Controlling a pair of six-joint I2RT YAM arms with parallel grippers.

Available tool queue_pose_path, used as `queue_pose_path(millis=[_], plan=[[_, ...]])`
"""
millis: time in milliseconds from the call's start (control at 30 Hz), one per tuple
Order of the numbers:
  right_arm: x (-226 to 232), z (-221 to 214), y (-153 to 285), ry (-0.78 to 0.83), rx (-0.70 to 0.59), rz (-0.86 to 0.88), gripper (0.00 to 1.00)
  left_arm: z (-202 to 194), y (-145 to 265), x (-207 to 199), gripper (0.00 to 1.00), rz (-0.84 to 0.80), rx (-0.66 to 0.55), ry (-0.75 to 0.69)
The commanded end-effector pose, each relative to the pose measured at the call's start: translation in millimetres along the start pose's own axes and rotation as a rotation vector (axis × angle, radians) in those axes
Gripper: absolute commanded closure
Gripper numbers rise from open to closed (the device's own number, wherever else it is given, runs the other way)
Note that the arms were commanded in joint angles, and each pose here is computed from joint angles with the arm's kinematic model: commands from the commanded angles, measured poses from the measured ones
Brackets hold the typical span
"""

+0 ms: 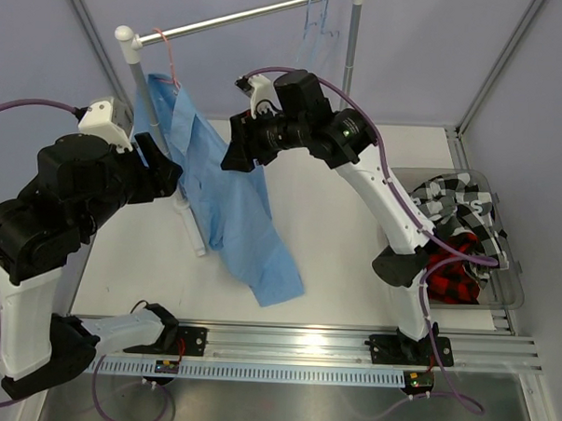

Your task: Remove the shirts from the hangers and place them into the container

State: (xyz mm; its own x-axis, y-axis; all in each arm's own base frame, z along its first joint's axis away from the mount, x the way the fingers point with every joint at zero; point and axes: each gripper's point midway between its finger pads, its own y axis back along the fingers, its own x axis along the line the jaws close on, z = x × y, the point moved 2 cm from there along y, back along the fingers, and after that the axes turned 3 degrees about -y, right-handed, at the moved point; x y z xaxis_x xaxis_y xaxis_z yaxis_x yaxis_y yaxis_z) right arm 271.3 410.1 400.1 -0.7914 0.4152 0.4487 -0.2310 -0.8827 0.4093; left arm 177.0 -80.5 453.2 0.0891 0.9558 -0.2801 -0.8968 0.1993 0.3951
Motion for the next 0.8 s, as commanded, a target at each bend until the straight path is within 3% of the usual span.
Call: queue_pose_path(millis=[0,100,467,633,767], plan=[[18,10,-5,0.047,-0.04,0.07,0.39,-26,11,20,0.4,0.068,0.101,-0.035],[19,9,-11,0.053,-0.038,0.082,0.5,-27,12,20,0.37,0.064,0.102,-0.033],[3,8,-32,0.141,-0.057,0.003,0.71,-40,15,20,0.39,0.021,0.112,-0.028],[8,21,-23,0.2,-0.111,-0.017,0.99,-45,14,20,0.38,0.01,0.12,-0.04],[17,37,-6,0.226,-0.18,-0.026,1.0,-43,12,18,0.38,-0.008,0.11,-0.053]])
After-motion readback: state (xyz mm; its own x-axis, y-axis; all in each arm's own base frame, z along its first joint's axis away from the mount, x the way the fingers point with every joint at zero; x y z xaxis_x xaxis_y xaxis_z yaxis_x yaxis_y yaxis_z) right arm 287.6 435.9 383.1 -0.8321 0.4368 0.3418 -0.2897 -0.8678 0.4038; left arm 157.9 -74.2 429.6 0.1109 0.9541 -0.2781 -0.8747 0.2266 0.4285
